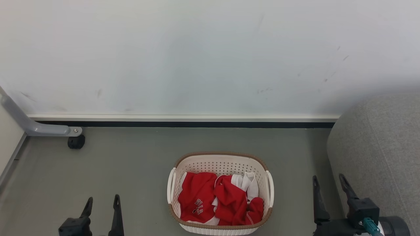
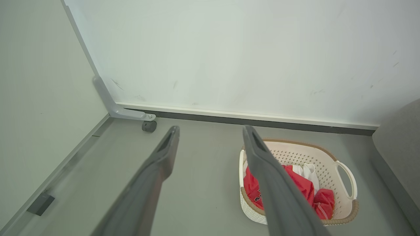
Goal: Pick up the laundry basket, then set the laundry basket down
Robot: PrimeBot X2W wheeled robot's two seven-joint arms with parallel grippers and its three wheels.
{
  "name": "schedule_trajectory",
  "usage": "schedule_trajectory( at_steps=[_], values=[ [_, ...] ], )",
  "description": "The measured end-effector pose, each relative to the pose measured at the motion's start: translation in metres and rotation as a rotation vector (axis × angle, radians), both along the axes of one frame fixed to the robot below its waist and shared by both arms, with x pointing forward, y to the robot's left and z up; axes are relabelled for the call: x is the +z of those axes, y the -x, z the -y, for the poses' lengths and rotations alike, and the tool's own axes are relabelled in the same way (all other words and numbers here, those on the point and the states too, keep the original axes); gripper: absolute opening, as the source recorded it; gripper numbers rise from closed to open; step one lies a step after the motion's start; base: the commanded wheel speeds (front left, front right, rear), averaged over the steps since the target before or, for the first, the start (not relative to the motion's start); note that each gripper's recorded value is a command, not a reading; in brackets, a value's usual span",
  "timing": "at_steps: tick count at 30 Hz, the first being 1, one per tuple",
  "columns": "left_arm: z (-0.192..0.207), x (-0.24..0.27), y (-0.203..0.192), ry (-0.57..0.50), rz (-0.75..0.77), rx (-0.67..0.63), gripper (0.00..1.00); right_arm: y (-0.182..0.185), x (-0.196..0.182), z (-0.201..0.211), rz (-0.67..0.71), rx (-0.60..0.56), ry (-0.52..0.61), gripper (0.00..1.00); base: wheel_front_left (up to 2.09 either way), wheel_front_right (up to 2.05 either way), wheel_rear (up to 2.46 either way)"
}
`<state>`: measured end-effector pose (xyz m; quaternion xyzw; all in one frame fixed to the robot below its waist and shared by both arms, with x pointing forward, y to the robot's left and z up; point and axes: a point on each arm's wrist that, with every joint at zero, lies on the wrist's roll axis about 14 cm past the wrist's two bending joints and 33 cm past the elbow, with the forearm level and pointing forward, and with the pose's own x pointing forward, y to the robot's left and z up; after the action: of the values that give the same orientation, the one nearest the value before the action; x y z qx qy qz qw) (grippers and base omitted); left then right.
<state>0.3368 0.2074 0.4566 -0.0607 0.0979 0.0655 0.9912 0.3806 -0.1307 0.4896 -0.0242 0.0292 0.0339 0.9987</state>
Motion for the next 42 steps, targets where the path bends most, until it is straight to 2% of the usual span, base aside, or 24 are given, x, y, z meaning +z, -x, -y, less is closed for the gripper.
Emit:
schedule_trajectory(
  at_steps=[22,27,42],
  values=[
    [0.003,0.002,0.000,0.009,0.007,-0.008,1.00,-0.002,-0.001,-0.004,-0.009,0.012,-0.002,1.00,0.00,0.00,0.00],
    [0.009,0.003,0.000,0.048,0.015,-0.034,1.00,-0.002,-0.001,-0.007,-0.010,0.018,-0.003,1.00,0.00,0.00,0.00],
    [0.009,0.005,0.001,0.060,0.020,-0.036,1.00,-0.004,-0.001,-0.010,-0.010,0.029,-0.004,1.00,0.00,0.00,0.00]
  ],
)
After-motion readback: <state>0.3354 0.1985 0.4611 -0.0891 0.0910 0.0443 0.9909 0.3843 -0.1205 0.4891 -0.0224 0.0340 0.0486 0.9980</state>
